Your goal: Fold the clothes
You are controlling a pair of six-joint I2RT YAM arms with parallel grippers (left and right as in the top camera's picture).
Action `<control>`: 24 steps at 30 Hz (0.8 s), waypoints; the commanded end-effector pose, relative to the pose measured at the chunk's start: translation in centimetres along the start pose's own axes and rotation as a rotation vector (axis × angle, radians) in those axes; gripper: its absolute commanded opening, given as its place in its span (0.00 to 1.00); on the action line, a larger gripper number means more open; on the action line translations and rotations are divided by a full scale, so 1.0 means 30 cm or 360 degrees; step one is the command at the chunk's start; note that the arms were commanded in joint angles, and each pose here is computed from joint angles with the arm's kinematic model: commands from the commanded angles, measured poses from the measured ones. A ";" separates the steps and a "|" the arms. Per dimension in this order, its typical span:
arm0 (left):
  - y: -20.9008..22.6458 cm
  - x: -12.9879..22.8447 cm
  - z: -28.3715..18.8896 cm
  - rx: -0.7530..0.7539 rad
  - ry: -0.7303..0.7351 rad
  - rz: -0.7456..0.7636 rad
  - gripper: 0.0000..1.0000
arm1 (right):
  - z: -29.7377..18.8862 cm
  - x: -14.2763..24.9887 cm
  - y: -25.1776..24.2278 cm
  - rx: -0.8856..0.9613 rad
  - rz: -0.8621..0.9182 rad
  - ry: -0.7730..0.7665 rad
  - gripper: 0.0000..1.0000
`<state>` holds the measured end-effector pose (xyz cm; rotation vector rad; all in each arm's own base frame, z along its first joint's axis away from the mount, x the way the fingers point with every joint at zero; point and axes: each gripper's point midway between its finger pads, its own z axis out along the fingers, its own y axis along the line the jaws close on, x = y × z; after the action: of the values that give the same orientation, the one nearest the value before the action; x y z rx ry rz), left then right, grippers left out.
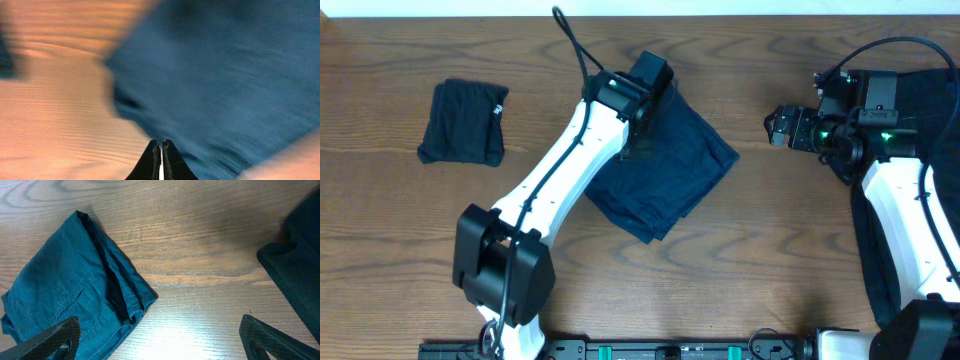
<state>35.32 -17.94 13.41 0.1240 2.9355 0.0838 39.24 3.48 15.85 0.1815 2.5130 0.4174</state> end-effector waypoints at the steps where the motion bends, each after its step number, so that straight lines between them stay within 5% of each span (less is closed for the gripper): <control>1: -0.217 0.103 -0.011 0.0506 0.0256 0.0025 0.06 | 0.001 0.002 -0.013 0.0013 0.0017 0.0004 0.99; 14: -0.438 0.364 0.177 0.0553 0.0417 0.0113 0.06 | 0.000 0.002 -0.012 0.0013 0.0016 0.0004 0.99; 24: -0.368 0.445 0.329 0.0379 0.0370 0.0148 0.06 | 0.001 0.002 -0.013 0.0013 0.0016 0.0004 0.99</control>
<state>22.91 -28.99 1.73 0.3521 3.1621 -0.3823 39.24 3.48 15.85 0.1815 2.5130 0.4174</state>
